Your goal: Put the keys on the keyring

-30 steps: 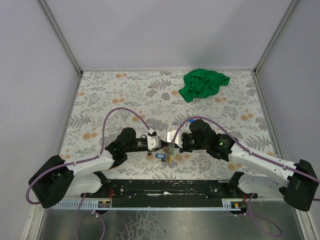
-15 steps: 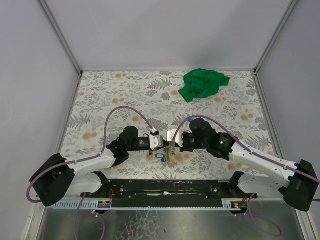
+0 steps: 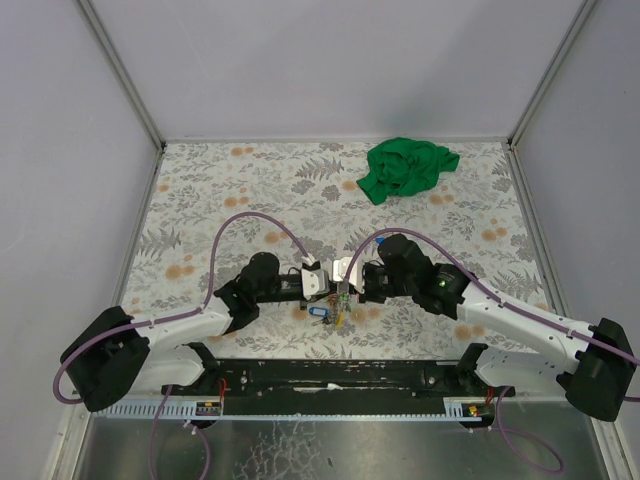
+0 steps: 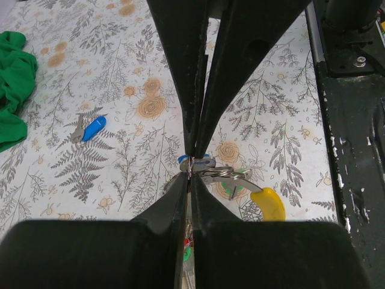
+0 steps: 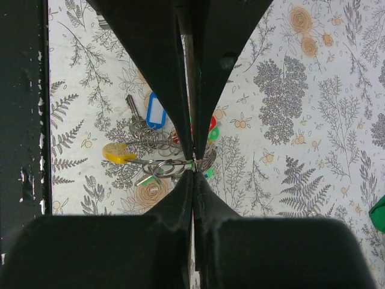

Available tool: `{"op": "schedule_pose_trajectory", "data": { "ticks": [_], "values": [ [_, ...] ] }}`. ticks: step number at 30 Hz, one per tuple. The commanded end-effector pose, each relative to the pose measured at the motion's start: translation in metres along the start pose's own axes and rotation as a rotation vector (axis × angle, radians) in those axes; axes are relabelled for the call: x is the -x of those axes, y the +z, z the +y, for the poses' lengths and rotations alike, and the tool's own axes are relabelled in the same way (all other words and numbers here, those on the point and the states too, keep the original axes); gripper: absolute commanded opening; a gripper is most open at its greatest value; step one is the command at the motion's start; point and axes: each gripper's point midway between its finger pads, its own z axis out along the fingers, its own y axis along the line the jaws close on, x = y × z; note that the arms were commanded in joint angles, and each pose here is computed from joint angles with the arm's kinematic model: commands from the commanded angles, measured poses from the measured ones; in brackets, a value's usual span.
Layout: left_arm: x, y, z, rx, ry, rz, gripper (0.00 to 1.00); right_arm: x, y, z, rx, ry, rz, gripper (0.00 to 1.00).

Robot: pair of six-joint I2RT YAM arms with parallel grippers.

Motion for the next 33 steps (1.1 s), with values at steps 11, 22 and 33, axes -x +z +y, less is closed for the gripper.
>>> {"op": "schedule_pose_trajectory", "data": {
  "ticks": [11, 22, 33],
  "values": [
    [0.021, -0.004, 0.036, 0.156, -0.071, -0.061, 0.0, 0.007, -0.006, -0.017, -0.09, -0.021, -0.012, 0.0],
    [0.036, -0.011, 0.045, 0.199, -0.114, -0.158, 0.0, 0.006, 0.002, -0.025, -0.137, -0.027, -0.038, 0.04],
    [0.037, -0.012, 0.045, 0.207, -0.116, -0.173, 0.0, 0.012, -0.008, -0.033, -0.225, -0.041, -0.103, 0.37]
  ]
}}
